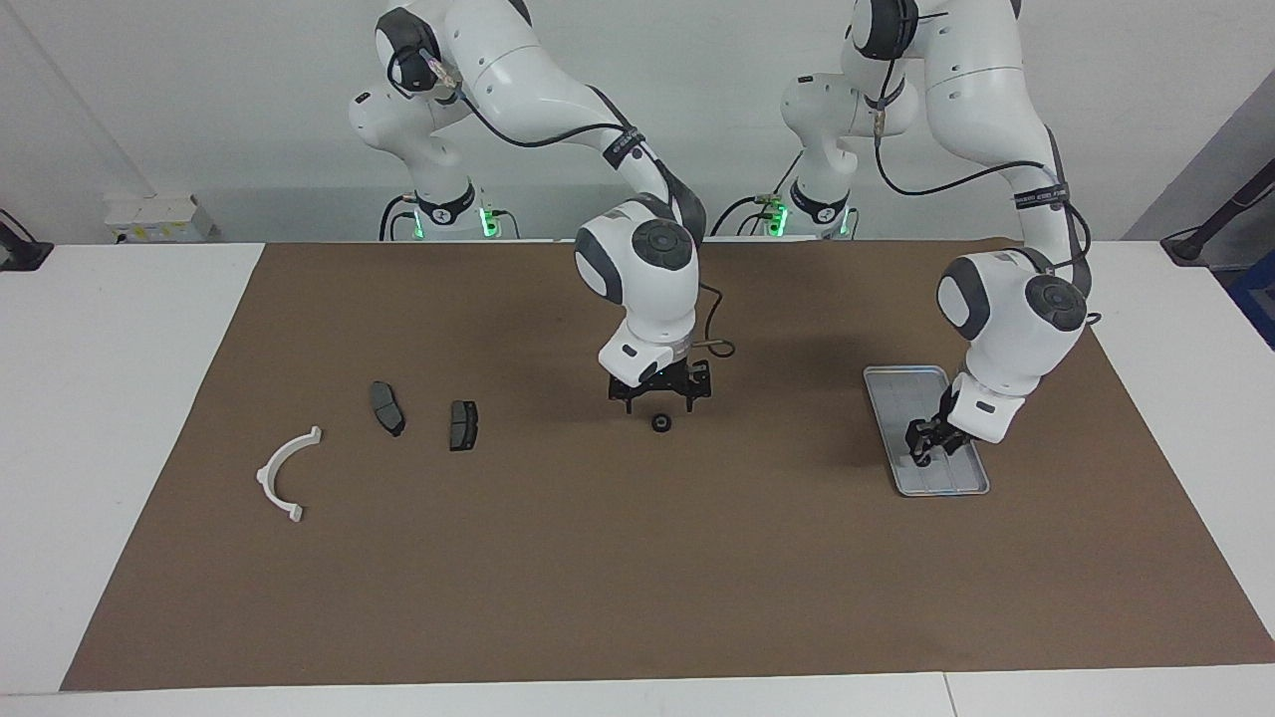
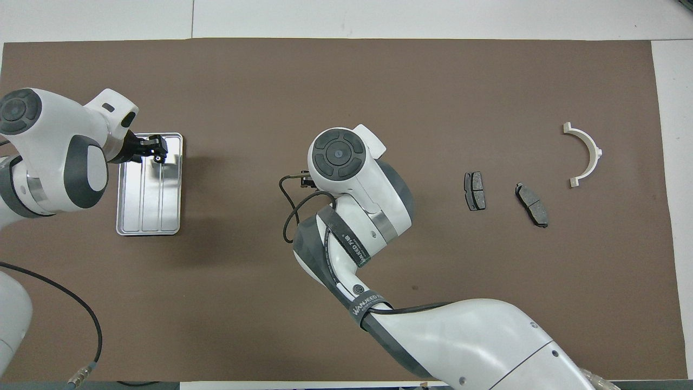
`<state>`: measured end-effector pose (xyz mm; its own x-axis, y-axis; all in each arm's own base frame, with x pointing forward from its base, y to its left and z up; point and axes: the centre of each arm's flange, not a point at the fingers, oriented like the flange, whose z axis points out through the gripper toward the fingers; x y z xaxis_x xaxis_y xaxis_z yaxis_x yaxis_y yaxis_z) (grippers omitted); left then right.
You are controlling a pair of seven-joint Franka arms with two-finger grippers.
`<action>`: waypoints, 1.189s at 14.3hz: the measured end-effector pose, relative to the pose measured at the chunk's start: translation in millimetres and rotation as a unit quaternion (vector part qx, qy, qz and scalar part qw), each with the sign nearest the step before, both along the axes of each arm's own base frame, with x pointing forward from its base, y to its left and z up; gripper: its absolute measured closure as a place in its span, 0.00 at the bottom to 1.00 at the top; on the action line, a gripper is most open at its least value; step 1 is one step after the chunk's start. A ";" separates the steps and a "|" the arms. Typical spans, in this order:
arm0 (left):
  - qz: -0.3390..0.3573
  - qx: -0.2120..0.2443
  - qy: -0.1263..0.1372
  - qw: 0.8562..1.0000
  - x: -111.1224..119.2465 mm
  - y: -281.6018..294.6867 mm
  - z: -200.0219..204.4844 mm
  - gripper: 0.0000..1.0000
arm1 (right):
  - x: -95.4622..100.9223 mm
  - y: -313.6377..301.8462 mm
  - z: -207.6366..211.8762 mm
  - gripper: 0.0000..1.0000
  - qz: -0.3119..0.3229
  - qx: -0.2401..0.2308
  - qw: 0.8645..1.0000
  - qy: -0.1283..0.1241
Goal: Place bearing gear from tray to pile
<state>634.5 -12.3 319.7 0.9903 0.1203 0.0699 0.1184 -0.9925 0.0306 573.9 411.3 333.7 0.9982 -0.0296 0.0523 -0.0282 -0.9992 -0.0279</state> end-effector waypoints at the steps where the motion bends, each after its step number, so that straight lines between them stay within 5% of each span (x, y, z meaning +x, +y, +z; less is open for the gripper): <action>1: 0.000 0.000 0.000 1.000 -1.2 0.0 -2.4 0.39 | 1.1 0.4 -2.1 0.00 0.000 0.002 1.000 -0.003; 8: -0.006 0.001 0.008 1.000 -6.7 -2.0 -13.9 0.40 | 6.3 0.9 -6.7 0.00 -0.002 0.009 1.000 -0.016; 17: -0.009 0.001 0.004 1.000 -5.9 -3.5 -17.5 0.40 | -0.3 -3.9 -34.3 0.00 -0.002 -0.005 1.000 0.004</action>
<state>628.5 -15.8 302.2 0.9928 0.1026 0.0619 0.1011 -0.9945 0.0274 573.6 407.3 299.4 0.9984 -0.0332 0.0447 -0.0324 -0.9993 -0.0181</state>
